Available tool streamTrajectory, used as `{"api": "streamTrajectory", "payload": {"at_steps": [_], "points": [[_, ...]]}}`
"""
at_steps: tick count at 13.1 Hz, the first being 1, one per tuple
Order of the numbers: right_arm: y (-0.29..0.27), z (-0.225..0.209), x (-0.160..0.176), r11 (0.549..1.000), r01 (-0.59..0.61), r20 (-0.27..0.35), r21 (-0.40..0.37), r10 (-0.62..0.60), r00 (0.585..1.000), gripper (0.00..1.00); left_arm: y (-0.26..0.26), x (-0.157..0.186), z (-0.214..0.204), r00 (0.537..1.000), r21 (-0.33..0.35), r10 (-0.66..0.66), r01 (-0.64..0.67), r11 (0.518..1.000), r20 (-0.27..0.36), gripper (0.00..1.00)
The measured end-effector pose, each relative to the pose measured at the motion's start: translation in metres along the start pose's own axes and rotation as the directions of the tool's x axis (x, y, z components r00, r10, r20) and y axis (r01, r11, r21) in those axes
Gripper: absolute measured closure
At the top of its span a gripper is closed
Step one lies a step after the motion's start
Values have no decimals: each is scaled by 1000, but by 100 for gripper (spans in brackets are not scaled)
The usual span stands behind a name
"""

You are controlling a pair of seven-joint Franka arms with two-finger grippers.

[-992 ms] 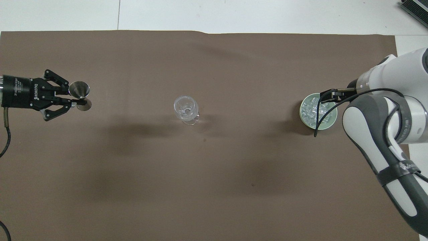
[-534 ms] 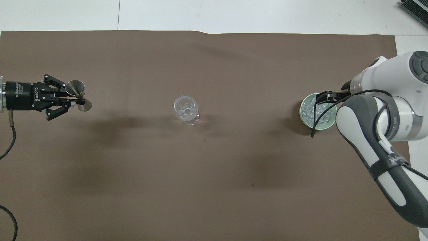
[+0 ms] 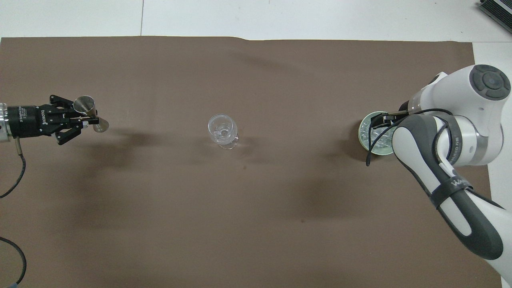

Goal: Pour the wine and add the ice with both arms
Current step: 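Lower the cup with the left gripper while the right gripper grasps ice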

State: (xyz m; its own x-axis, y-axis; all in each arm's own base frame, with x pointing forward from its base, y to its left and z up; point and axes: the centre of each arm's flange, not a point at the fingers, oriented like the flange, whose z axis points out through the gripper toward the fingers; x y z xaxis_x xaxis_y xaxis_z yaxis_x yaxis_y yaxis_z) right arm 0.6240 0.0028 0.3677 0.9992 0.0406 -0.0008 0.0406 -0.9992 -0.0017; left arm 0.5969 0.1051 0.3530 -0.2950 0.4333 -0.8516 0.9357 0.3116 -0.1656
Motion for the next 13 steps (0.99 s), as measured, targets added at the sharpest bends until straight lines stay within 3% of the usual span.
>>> {"api": "streamTrajectory", "payload": {"at_steps": [3,5,10,13], "points": [[-1,13,-1,1000,2,14,1,-2,1000,0,-7,29,17,999,7,14,-14,1000,49,79],[-2,22,-3,1000,9,6,1,-9,1000,7,-12,40,23,998,18,37,-38,999,53,79],[-5,33,-8,1000,28,5,-1,-28,1000,7,-23,60,30,992,24,117,-118,993,53,79],[-12,34,-8,999,39,6,-1,-39,999,7,-20,63,28,992,-10,118,-117,993,50,79]]}}
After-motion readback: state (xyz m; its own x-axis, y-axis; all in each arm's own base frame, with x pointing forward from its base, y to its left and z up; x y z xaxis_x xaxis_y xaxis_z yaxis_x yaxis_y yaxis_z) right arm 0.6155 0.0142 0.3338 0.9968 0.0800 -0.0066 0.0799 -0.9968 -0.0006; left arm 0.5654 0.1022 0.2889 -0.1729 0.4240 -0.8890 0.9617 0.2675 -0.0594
